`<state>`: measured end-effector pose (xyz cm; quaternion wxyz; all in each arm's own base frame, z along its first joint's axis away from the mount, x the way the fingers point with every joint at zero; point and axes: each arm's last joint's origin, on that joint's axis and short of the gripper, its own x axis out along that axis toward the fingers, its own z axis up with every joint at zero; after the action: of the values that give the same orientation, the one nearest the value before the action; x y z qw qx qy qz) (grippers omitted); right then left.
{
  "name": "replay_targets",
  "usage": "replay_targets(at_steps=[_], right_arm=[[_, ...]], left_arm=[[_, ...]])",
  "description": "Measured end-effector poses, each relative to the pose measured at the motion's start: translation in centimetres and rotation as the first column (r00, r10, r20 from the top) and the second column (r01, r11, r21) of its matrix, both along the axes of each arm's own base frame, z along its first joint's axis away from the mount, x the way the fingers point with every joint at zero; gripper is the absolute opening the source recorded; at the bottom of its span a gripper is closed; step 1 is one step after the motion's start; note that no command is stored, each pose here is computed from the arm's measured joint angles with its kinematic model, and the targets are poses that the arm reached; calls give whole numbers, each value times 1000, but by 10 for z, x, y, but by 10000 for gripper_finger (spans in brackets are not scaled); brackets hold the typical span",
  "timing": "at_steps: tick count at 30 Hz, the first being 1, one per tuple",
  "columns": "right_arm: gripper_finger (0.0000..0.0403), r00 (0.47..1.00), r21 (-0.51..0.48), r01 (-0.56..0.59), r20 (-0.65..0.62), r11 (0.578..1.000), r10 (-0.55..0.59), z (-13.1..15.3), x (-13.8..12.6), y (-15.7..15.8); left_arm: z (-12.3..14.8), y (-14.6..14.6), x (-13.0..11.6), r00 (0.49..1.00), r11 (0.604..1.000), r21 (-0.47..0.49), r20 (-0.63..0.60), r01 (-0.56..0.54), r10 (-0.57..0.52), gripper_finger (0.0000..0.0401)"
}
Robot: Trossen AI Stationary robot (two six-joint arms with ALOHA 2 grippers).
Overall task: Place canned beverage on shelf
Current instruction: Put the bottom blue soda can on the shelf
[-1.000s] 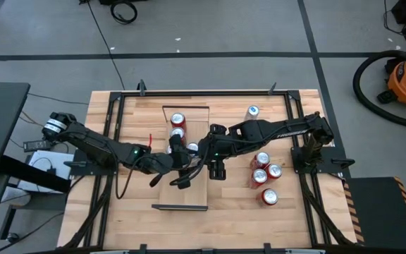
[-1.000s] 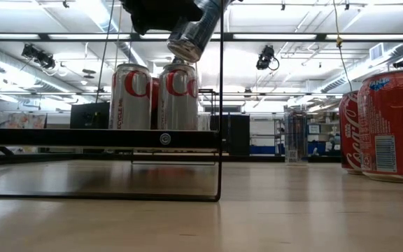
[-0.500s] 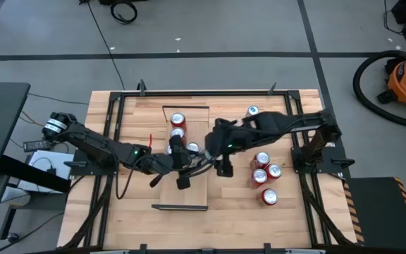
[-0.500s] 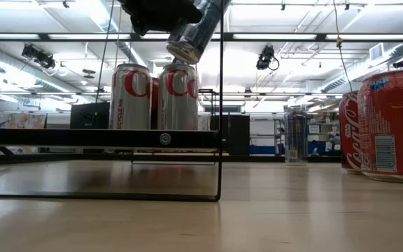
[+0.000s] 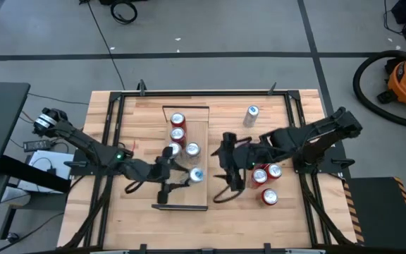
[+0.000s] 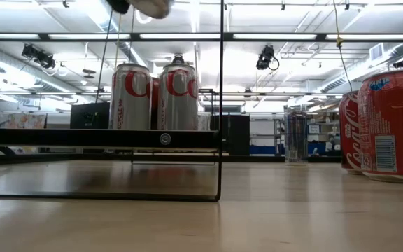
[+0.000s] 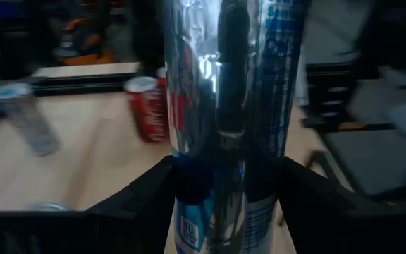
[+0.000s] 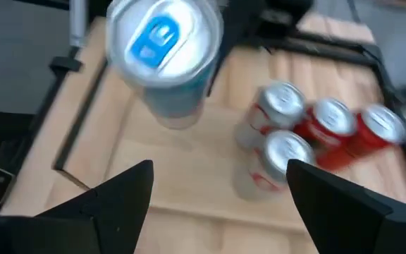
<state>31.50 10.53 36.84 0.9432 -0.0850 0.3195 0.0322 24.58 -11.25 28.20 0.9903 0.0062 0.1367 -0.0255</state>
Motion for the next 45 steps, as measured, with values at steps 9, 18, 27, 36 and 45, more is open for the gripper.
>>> replay_targets(at_steps=[9,18,27,36,45], right_arm=[[336,951,-46,-94,291,994,104,-46,7,-1],[358,911,88,-209,379,974,161,-53,26,-19],[379,846,80,-293,487,953,219,-49,37,-22],[351,803,73,-316,552,946,225,-49,44,-21],[286,798,81,-284,573,955,188,-47,46,-29]], left_arm=[[-19,12,-7,986,984,-135,134,120,-101,220],[-21,17,-3,987,985,-131,132,108,-91,220],[-19,16,-2,983,982,-142,155,121,-99,220],[-16,23,0,982,987,-137,182,78,-52,220],[-15,24,1,981,988,-138,189,68,-41,220]])
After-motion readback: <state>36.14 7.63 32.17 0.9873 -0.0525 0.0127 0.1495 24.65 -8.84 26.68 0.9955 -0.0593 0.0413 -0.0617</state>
